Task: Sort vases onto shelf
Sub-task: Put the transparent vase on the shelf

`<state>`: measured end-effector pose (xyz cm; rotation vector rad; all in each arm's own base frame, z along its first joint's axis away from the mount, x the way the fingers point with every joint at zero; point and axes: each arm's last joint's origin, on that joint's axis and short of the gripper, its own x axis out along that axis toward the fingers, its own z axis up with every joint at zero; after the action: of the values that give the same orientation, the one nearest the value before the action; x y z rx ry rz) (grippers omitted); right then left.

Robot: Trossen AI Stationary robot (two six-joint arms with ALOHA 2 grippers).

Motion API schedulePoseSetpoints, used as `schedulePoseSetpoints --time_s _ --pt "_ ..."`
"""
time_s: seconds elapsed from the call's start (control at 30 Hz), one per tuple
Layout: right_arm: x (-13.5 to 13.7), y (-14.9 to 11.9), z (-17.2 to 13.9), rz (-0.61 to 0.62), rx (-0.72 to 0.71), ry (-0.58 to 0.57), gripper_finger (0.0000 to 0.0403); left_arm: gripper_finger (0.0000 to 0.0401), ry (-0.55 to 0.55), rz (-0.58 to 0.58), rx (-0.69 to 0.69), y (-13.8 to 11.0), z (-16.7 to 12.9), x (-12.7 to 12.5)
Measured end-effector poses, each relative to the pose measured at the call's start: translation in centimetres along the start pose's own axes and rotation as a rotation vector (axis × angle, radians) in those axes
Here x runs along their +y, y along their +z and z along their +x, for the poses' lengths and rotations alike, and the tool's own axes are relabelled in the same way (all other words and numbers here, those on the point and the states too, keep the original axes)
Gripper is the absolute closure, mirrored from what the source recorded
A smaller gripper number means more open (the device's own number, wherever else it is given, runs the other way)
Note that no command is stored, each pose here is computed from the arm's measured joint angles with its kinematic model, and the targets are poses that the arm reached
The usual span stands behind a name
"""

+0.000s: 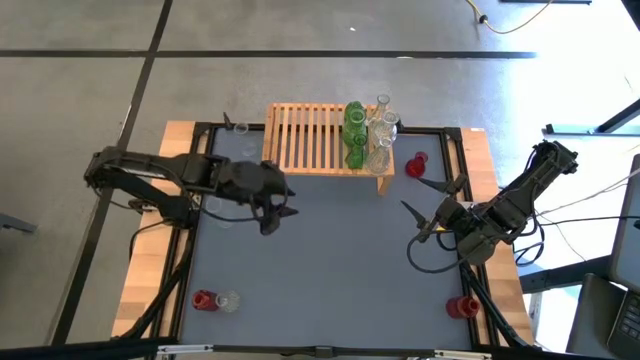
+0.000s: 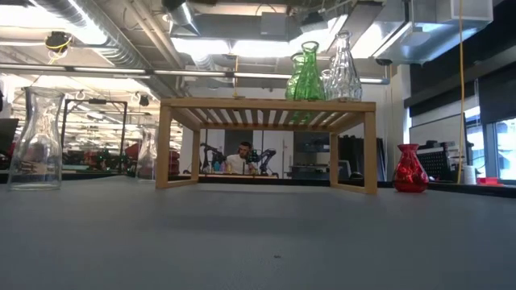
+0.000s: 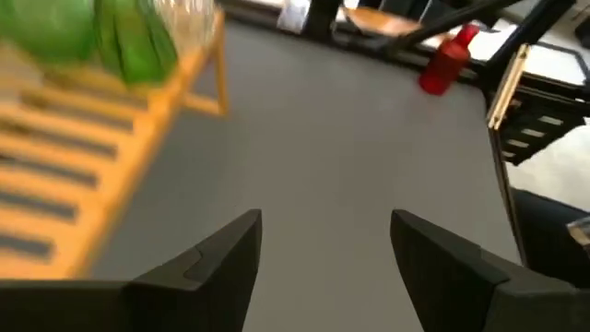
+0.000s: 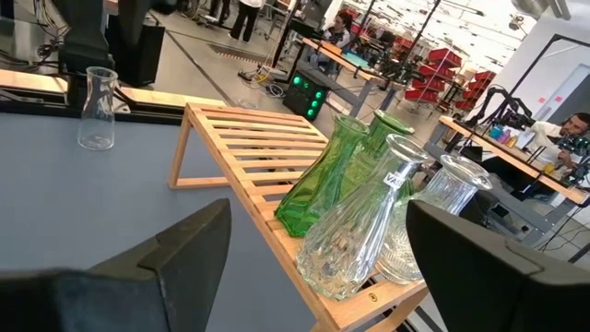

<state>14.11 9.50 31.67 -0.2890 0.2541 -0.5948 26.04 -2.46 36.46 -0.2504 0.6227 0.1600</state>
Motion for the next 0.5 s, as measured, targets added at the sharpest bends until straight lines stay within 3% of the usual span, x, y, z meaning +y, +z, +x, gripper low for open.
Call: schedulePoseSetpoints --time_s 0.2,0.5 --pt "0.0 0.0 0.0 0.000 0.000 0.000 0.0086 0.0166 0.062 -0.151 0.163 -2.4 0.3 -0.1" --pt "0.0 0.0 0.0 0.000 0.003 0.009 0.0086 0.0166 0.241 -0.325 0.392 -4.8 -0.5 1.1"
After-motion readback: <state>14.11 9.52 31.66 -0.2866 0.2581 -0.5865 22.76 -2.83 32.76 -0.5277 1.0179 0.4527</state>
